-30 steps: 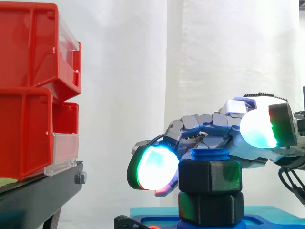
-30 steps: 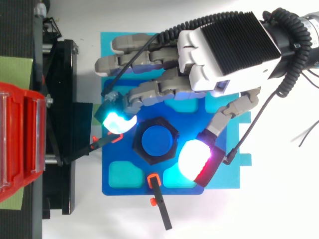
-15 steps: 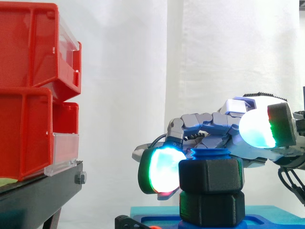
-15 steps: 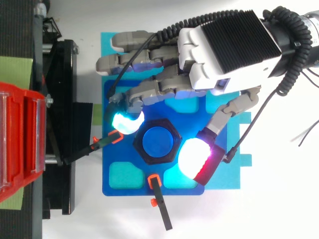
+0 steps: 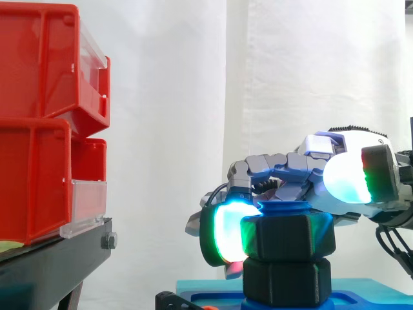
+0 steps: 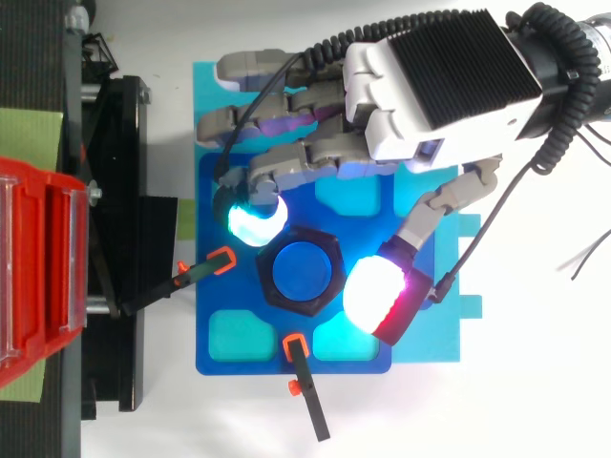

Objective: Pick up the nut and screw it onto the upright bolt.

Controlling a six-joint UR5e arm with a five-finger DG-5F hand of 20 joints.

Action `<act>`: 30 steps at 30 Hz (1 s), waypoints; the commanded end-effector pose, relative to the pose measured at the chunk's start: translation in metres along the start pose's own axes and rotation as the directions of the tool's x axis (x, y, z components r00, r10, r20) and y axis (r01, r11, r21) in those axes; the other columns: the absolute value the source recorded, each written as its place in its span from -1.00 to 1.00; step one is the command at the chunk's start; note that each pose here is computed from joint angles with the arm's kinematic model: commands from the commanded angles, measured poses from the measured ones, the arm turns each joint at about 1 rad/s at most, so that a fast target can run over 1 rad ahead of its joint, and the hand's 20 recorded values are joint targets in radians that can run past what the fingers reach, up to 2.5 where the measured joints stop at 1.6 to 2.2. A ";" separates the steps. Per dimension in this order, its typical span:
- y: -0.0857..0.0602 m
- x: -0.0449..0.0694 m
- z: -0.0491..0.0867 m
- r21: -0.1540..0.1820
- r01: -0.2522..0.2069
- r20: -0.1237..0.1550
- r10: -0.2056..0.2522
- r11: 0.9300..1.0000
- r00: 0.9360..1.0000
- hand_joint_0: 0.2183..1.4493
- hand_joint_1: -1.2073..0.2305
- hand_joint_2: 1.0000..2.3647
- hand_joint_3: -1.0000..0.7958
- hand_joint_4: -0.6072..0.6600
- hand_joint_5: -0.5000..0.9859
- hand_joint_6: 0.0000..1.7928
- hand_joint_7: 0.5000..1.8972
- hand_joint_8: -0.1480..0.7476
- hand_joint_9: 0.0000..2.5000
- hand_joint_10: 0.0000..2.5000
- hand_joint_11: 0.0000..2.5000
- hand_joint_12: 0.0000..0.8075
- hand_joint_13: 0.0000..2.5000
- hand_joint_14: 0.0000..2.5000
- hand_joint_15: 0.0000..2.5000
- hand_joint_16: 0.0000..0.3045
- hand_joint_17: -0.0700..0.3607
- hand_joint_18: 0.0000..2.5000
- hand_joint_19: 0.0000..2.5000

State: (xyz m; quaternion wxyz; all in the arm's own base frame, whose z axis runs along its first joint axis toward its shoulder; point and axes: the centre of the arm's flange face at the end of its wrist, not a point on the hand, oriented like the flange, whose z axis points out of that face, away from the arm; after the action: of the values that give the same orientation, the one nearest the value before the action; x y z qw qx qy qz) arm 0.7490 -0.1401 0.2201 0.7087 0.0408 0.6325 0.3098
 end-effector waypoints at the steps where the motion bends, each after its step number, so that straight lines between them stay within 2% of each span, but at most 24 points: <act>1: -0.003 -0.002 -0.002 0.003 0.001 0.001 -0.001 1.000 1.000 -0.62 0.21 -1.00 -0.44 0.27 -0.35 -0.42 0.29 -0.03 -0.34 -1.00 -1.00 -0.26 -0.69 -1.00 -1.00 -0.80 -0.36 -1.00 -1.00; 5: -0.005 -0.005 -0.004 0.001 0.003 0.001 -0.003 1.000 1.000 -0.61 0.19 -1.00 -0.44 0.25 -0.33 -0.41 0.30 -0.03 -0.24 -1.00 -1.00 -0.28 -0.64 -1.00 -1.00 -0.82 -0.40 -0.97 -1.00; 19: -0.015 -0.012 -0.014 -0.004 0.005 -0.008 -0.005 1.000 1.000 -0.60 0.17 -1.00 -0.44 0.17 -0.27 -0.40 0.26 -0.09 -0.09 -1.00 -1.00 -0.34 -0.52 -1.00 -1.00 -0.85 -0.44 -0.86 -1.00; 25: -0.012 -0.025 -0.015 -0.015 0.015 0.002 -0.015 1.000 1.000 -0.63 0.23 -1.00 -0.44 0.19 -0.23 -0.44 0.33 -0.13 -0.02 -1.00 -1.00 -0.34 -0.48 -1.00 -1.00 -0.85 -0.43 -0.81 -1.00; 30: -0.007 -0.039 -0.016 -0.025 0.024 0.012 -0.024 0.999 1.000 -0.65 0.30 -1.00 -0.44 0.21 -0.22 -0.44 0.25 -0.19 0.03 -1.00 -1.00 -0.35 -0.46 -1.00 -1.00 -0.85 -0.43 -0.79 -1.00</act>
State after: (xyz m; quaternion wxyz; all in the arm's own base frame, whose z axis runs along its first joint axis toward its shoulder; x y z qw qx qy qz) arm 0.7382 -0.1689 0.2399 0.7143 0.0292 0.6273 0.3089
